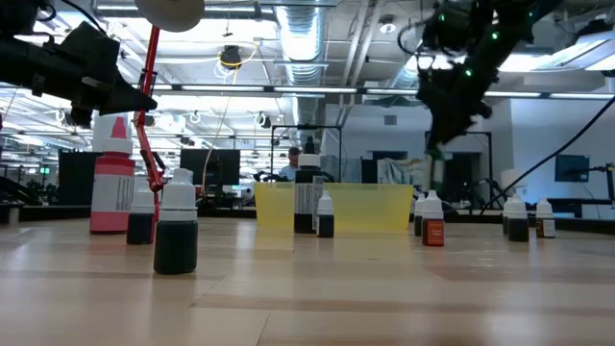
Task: Pick & Place food coloring
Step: Put the large green food coloring bottle into the yellow bin
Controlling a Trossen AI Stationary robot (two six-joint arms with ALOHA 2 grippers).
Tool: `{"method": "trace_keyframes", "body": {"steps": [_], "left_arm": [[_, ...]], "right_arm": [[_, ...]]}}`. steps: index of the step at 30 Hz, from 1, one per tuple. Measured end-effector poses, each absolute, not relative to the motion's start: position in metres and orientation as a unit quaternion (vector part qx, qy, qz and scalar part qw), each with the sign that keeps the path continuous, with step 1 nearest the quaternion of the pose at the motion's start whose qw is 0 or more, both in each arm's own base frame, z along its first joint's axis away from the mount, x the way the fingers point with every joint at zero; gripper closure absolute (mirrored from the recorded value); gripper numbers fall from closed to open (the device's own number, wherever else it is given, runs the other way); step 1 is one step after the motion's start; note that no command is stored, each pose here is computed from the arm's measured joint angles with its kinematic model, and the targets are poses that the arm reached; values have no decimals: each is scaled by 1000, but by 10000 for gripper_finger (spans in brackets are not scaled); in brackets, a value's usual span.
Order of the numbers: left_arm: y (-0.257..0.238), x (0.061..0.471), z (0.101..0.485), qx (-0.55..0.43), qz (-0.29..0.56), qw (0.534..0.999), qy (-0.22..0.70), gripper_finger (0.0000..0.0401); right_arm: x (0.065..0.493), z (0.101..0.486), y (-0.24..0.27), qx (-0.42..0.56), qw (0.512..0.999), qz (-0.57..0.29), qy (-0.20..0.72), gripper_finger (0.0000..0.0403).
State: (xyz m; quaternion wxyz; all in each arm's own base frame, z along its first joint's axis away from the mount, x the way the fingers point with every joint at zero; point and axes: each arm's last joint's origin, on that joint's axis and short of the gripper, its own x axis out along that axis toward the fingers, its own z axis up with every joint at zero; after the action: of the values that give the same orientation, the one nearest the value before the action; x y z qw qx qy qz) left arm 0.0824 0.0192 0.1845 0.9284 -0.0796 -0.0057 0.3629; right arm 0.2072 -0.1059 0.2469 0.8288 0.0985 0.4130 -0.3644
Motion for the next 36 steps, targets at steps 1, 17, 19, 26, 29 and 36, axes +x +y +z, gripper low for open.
{"method": "trace_keyframes", "body": {"steps": [1, 17, 19, 26, 29, 36], "left_arm": [[19, 82, 185, -80, 363, 928, -6, 401], [19, 82, 184, -102, 364, 926, -15, 401], [19, 82, 184, -102, 364, 926, -13, 401], [19, 82, 183, -101, 362, 927, -9, 401], [19, 82, 183, -102, 361, 927, -10, 401], [19, 82, 184, -102, 361, 927, -10, 401]], "right_arm": [[211, 251, -106, 87, 839, -358, 400, 300], [274, 228, -124, 44, 892, -274, 358, 294], [282, 228, -130, 41, 886, -275, 371, 294], [301, 218, -162, 49, 858, -293, 419, 294], [302, 205, -172, 58, 839, -297, 453, 294], [305, 190, -183, 67, 830, -305, 463, 294]]}}
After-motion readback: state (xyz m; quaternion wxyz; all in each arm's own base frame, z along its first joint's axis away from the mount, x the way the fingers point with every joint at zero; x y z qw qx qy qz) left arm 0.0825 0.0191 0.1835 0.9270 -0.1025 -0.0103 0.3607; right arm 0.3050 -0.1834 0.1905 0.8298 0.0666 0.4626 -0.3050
